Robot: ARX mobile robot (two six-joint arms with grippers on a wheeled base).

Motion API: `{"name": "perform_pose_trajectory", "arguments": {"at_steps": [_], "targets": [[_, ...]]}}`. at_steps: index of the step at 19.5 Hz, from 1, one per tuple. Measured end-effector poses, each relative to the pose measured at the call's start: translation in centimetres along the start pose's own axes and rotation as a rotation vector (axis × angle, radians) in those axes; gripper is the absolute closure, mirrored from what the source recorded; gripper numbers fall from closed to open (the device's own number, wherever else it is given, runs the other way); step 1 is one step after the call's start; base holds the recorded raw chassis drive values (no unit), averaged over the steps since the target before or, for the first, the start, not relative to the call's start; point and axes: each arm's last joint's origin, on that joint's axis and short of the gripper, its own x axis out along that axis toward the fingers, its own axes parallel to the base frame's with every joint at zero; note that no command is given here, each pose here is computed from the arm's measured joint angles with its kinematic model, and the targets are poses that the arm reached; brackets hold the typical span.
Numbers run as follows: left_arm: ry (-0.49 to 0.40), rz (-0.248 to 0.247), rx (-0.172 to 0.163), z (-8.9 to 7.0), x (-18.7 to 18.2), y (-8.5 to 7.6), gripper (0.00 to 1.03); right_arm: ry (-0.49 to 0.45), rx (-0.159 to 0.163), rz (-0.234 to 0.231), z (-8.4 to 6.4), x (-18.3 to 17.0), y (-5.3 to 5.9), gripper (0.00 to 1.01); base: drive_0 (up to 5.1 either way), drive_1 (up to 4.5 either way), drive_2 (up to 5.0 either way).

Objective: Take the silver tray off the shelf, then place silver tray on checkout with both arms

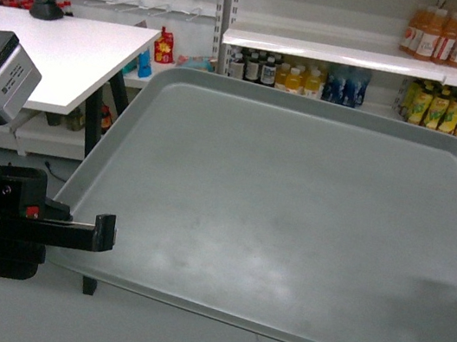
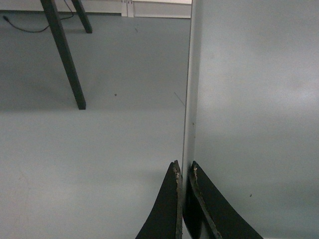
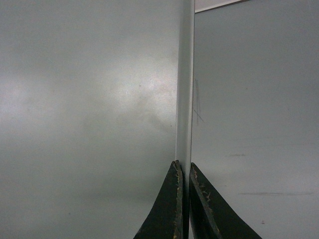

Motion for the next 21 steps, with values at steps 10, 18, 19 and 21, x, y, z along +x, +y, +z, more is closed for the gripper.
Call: {"name": "perform_pose_trajectory", "arguments": {"at_steps": [10, 18, 19, 21], "targets": [[-0.003, -0.002, -0.001, 0.03, 0.00, -0.01, 1.00, 0.000, 0.000, 0.000, -0.01, 0.00, 0.00, 0.99, -5.0, 2.47, 2.5], [-0.004, -0.001, -0.001, 0.04, 0.00, -0.01, 1.00, -0.004, 0.000, 0.001, 0.03, 0.00, 0.01, 0.99, -5.0, 2.46, 2.5], [-0.005, -0.001, -0.001, 0.05, 0.00, -0.01, 1.00, -0.004, 0.000, 0.001, 0.03, 0.00, 0.01, 0.99, -4.9, 2.56, 2.6], [-0.002, -0.001, -0.001, 0.02, 0.00, -0.01, 1.00, -0.001, 0.000, 0.001, 0.00, 0.00, 0.00, 0.99, -4.9, 2.56, 2.6]]}}
